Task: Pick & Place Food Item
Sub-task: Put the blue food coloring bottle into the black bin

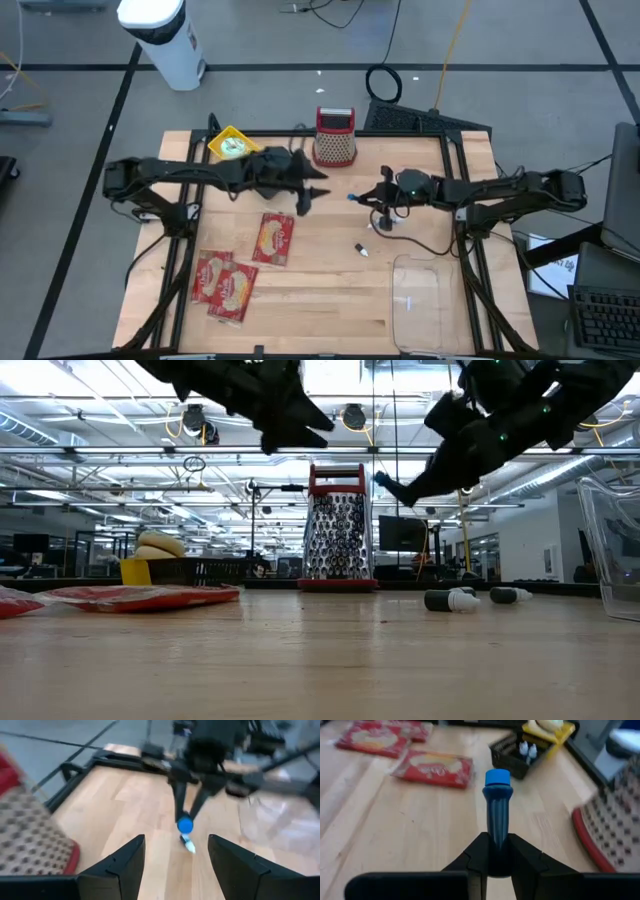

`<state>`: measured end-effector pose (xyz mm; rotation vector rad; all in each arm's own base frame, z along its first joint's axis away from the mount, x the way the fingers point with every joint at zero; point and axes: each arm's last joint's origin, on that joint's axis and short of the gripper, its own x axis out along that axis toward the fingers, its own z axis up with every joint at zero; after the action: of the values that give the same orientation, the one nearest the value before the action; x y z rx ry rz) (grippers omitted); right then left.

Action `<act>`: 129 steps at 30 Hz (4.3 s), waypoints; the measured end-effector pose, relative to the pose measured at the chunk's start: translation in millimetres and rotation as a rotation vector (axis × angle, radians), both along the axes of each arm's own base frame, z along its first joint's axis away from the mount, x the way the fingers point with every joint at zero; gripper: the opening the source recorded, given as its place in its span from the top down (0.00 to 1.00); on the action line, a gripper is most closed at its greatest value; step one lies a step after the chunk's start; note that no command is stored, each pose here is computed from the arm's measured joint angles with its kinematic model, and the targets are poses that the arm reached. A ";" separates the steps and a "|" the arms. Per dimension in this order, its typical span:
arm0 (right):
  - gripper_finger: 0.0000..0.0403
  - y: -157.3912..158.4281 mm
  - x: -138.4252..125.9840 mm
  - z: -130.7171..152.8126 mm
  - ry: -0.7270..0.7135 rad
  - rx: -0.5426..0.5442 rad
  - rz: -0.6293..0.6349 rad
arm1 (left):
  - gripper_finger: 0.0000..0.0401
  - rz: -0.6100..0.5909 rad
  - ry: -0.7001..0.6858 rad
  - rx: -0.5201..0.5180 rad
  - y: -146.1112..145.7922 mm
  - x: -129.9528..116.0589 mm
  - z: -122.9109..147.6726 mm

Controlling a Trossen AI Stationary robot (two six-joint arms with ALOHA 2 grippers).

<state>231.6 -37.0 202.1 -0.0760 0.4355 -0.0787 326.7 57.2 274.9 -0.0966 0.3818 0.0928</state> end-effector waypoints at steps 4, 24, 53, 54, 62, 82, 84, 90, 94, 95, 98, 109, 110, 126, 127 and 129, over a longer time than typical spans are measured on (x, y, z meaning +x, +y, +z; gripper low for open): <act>0.89 5.3 2.2 2.4 -0.027 -0.023 0.032 | 0.46 -0.077 -0.010 0.098 -12.0 17.3 -15.7; 0.89 8.1 4.8 8.3 -0.092 -0.033 0.044 | 0.46 -0.092 -0.107 0.106 -19.0 44.2 -39.0; 0.89 8.1 4.7 8.3 -0.091 -0.032 0.044 | 0.46 -0.084 0.077 0.105 -11.1 77.6 -28.0; 0.89 8.1 4.7 8.3 -0.091 -0.032 0.044 | 0.46 -0.084 0.091 0.103 -10.7 76.8 -29.5; 0.89 8.0 4.7 8.3 -0.090 -0.036 0.046 | 0.46 -0.080 0.136 0.090 -9.4 73.9 -32.6; 0.89 7.8 4.7 8.8 -0.093 -0.041 0.043 | 0.89 -0.104 0.130 0.098 -10.2 74.0 -32.6; 0.89 7.8 4.7 8.8 -0.093 -0.041 0.043 | 0.89 -0.105 0.129 0.099 -10.2 74.1 -32.4; 0.89 7.9 4.7 8.9 -0.094 -0.037 0.044 | 0.81 -0.105 0.119 0.102 -10.2 74.5 -31.6; 0.89 8.0 4.8 8.1 -0.087 -0.036 0.047 | 0.69 -0.100 0.101 0.093 -10.7 75.4 -30.0; 0.89 8.1 4.8 8.0 -0.086 -0.037 0.048 | 0.66 -0.099 0.099 0.093 -10.5 75.5 -29.8; 0.89 8.2 4.8 7.9 -0.086 -0.037 0.051 | 0.57 -0.098 0.099 0.094 -10.3 75.5 -29.8; 0.89 8.3 4.3 6.6 -0.072 -0.036 0.050 | 0.51 -0.122 0.090 0.115 -10.7 75.9 -28.7; 0.89 8.2 4.3 6.7 -0.072 -0.036 0.050 | 0.52 -0.127 0.088 0.114 -10.8 75.9 -28.6; 0.88 8.1 4.3 6.7 -0.073 -0.034 0.045 | 0.82 -0.153 0.084 0.093 -11.4 75.9 -28.6; 0.87 8.1 4.3 6.7 -0.073 -0.031 0.042 | 0.82 -0.151 0.085 0.091 -11.2 75.8 -28.6; 0.84 8.0 4.3 6.7 -0.073 -0.030 0.040 | 0.83 -0.130 0.090 0.088 -10.6 74.6 -27.3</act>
<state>235.9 -29.0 208.8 -0.1109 0.3600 -0.0487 401.3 46.6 247.6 0.0198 0.4725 -0.0142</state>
